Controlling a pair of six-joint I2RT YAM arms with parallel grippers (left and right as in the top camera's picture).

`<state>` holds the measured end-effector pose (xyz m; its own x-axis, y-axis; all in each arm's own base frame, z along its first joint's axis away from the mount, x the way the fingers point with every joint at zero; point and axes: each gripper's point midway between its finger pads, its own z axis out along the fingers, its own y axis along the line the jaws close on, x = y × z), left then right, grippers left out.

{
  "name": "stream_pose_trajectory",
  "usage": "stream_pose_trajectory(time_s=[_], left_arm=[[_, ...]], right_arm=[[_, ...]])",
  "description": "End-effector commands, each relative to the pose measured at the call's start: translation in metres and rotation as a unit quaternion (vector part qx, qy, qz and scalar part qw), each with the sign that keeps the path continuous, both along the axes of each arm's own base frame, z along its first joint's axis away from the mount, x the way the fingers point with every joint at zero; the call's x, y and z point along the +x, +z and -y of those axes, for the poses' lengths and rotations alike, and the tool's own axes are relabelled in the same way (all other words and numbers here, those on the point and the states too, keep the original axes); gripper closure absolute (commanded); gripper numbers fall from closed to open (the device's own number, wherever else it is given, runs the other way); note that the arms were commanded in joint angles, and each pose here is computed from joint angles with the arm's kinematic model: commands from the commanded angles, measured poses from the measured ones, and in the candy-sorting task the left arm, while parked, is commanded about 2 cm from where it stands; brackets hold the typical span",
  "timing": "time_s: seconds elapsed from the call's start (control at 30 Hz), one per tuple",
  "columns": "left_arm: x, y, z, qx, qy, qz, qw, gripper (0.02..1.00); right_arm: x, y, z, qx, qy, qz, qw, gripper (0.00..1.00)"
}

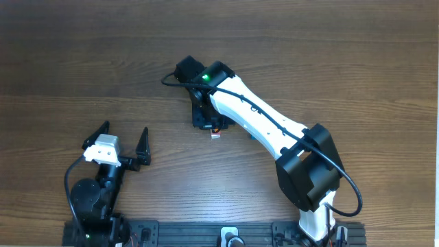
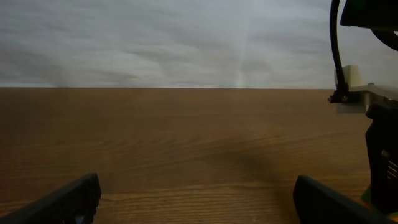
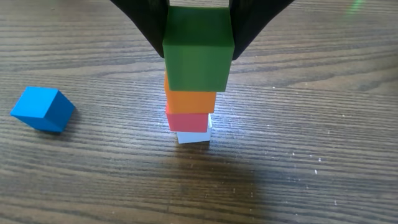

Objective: Stack Cubes

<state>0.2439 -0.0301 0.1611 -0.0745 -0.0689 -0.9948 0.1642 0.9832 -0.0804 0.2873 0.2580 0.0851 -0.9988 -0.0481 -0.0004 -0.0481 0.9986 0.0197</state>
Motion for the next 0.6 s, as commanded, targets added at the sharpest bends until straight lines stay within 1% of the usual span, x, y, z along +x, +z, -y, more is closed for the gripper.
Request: stream_pose_trajectory(time_s=[0.03, 0.3, 0.4, 0.6], left_arm=[[0.0002, -0.0013, -0.0014, 0.007, 0.003, 0.001, 1.000, 0.018], [0.0002, -0.0013, -0.0014, 0.007, 0.003, 0.001, 1.000, 0.018], [0.0002, -0.0013, -0.0014, 0.007, 0.003, 0.001, 1.000, 0.018], [0.0002, -0.0013, -0.0014, 0.007, 0.003, 0.001, 1.000, 0.018]], right_arm=[[0.0069, 0.0020, 0.0026, -0.003, -0.003, 0.006, 1.000, 0.739], [0.0037, 0.0019, 0.0053, -0.008, -0.003, 0.000, 1.000, 0.715], [0.0039, 0.0019, 0.0051, -0.008, -0.003, 0.000, 1.000, 0.671], [0.0040, 0.0019, 0.0050, -0.008, -0.003, 0.001, 1.000, 0.627]])
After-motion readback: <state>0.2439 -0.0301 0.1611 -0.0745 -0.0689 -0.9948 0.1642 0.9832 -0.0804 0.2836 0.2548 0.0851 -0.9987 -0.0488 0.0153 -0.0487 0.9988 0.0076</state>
